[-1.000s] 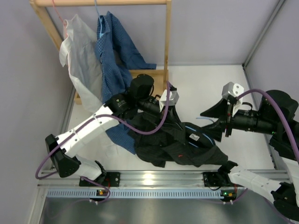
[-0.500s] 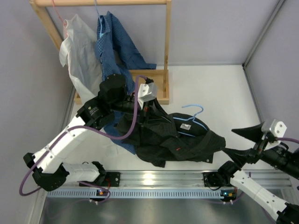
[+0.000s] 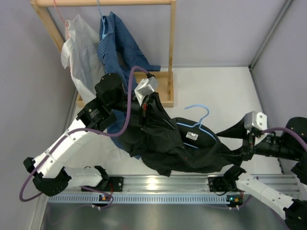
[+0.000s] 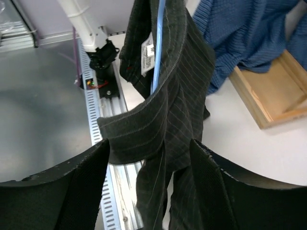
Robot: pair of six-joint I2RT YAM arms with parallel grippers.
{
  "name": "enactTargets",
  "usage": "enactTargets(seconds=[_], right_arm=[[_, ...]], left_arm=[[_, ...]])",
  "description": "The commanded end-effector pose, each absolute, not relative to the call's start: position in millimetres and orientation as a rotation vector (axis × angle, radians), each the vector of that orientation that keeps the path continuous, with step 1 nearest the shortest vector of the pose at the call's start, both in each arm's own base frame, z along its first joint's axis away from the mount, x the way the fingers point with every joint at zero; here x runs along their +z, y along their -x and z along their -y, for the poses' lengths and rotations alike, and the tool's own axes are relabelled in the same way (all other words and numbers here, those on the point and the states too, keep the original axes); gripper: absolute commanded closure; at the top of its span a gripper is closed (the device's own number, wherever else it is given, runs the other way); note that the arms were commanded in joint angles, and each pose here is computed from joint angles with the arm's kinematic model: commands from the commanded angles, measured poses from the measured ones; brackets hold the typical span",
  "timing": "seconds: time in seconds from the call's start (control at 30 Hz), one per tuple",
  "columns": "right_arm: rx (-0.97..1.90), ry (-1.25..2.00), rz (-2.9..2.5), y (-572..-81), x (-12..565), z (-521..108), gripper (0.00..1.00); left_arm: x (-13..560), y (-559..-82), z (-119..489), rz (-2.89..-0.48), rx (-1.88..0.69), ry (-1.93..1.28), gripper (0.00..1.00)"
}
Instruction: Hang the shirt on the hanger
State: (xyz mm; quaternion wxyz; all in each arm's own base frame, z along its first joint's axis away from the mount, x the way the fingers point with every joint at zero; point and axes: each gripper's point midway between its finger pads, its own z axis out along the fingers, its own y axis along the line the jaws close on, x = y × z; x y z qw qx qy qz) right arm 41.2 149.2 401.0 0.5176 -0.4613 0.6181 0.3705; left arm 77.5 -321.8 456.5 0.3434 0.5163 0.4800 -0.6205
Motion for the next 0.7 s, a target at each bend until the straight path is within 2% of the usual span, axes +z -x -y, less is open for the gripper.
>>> enactTargets(seconds=[0.0,0.07,0.13,0.17,0.23,0.47,0.5,0.53,0.57,0.6,0.63,0.67], right_arm=[[0.981,1.214,-1.359,-38.7,420.4,-171.3,0.37],[1.011,1.227,-1.353,-41.6,419.9,-178.6,0.46],[1.016,1.224,-1.336,-43.5,422.4,-181.3,0.58],[1.018,1.218,-1.335,-43.7,423.3,-181.4,0.75],[1.006,1.193,-1.325,-43.6,428.7,-178.8,0.98],[0.901,1.021,-1.327,-50.3,454.9,-157.2,1.00],[0.881,0.991,-1.337,-54.5,457.2,-154.6,1.00],[0.878,0.972,-1.348,-56.9,458.6,-154.1,1.00],[0.875,0.962,-1.345,-57.5,461.9,-153.3,1.00],[0.866,0.950,-1.352,-59.7,462.7,-152.5,1.00],[0.865,0.935,-1.364,-62.8,463.6,-152.9,1.00],[0.859,0.925,-1.371,-64.9,464.6,-152.6,1.00]], left_arm=[[490.3,-61.7,317.8,-1.068,-1.705,-1.366,1.00],[496.4,-57.9,317.2,-1.032,-1.741,-1.370,1.00],[496.0,-58.4,318.2,-1.039,-1.750,-1.367,1.00],[494.2,-60.7,320.1,-1.058,-1.751,-1.360,1.00],[494.5,-66.5,320.3,-1.075,-1.741,-1.343,1.00],[494.2,-127.4,320.3,-1.319,-1.526,-1.095,1.00],[494.7,-142.9,320.9,-1.360,-1.465,-1.023,0.90],[490.3,-149.0,320.2,-1.412,-1.440,-0.993,0.75],[496.7,-153.4,319.0,-1.416,-1.415,-0.964,0.56],[499.3,-164.8,317.6,-1.444,-1.370,-0.896,0.10],[500.7,-167.0,315.2,-1.458,-1.352,-0.875,0.02],[511.5,-164.2,310.0,-1.427,-1.338,-0.865,0.02]])
